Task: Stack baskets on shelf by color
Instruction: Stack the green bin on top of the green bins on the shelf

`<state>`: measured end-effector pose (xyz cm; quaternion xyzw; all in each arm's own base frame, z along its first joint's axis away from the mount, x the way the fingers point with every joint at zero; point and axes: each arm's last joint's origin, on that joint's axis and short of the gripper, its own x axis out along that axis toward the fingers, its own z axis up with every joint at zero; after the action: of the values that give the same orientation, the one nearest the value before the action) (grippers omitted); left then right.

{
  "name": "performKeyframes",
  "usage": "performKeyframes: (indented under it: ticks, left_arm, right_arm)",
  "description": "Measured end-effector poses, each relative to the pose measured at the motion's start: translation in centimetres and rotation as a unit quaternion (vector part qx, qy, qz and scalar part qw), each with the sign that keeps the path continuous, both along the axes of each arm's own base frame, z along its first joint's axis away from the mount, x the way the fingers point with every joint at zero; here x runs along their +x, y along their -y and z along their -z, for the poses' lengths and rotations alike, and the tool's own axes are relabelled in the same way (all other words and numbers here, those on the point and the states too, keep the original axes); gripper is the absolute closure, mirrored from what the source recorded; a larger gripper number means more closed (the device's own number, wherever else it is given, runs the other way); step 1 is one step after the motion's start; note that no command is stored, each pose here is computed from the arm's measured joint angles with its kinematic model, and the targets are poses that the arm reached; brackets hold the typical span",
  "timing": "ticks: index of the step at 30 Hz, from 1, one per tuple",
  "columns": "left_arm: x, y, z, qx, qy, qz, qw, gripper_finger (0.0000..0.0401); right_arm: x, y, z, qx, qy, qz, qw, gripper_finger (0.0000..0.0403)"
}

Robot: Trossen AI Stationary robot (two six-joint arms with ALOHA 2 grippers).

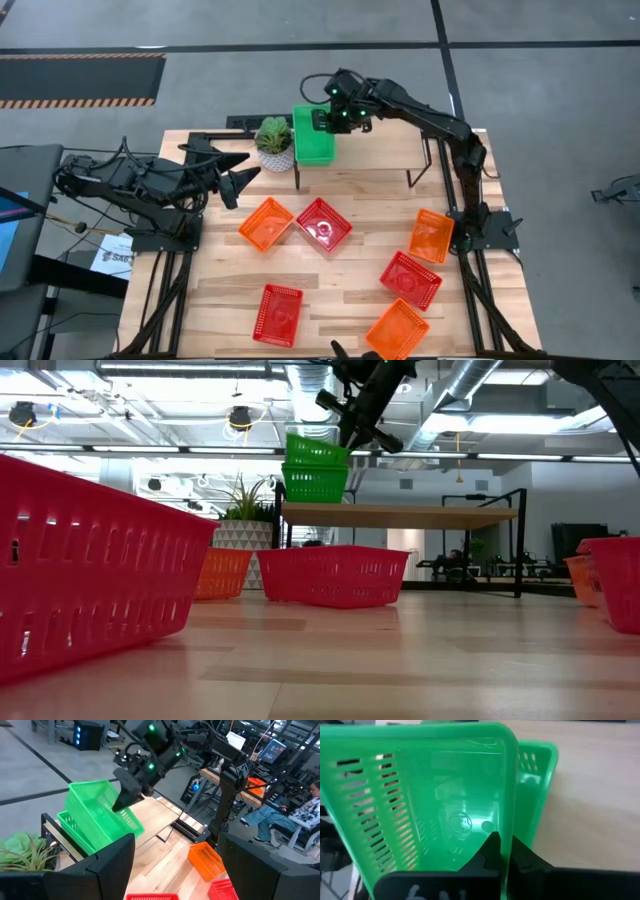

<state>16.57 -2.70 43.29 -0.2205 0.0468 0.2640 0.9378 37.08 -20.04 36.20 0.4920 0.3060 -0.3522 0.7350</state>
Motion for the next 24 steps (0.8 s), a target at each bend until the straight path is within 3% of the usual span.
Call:
performKeyframes:
  ticks: [24]
  left_arm:
    - [0.01, 0.00, 0.00, 0.000, 0.000, 0.001, 1.000, 0.0127]
  right_arm:
    - [-0.10, 0.51, 0.02, -0.007, 0.001, 0.005, 1.000, 0.0315]
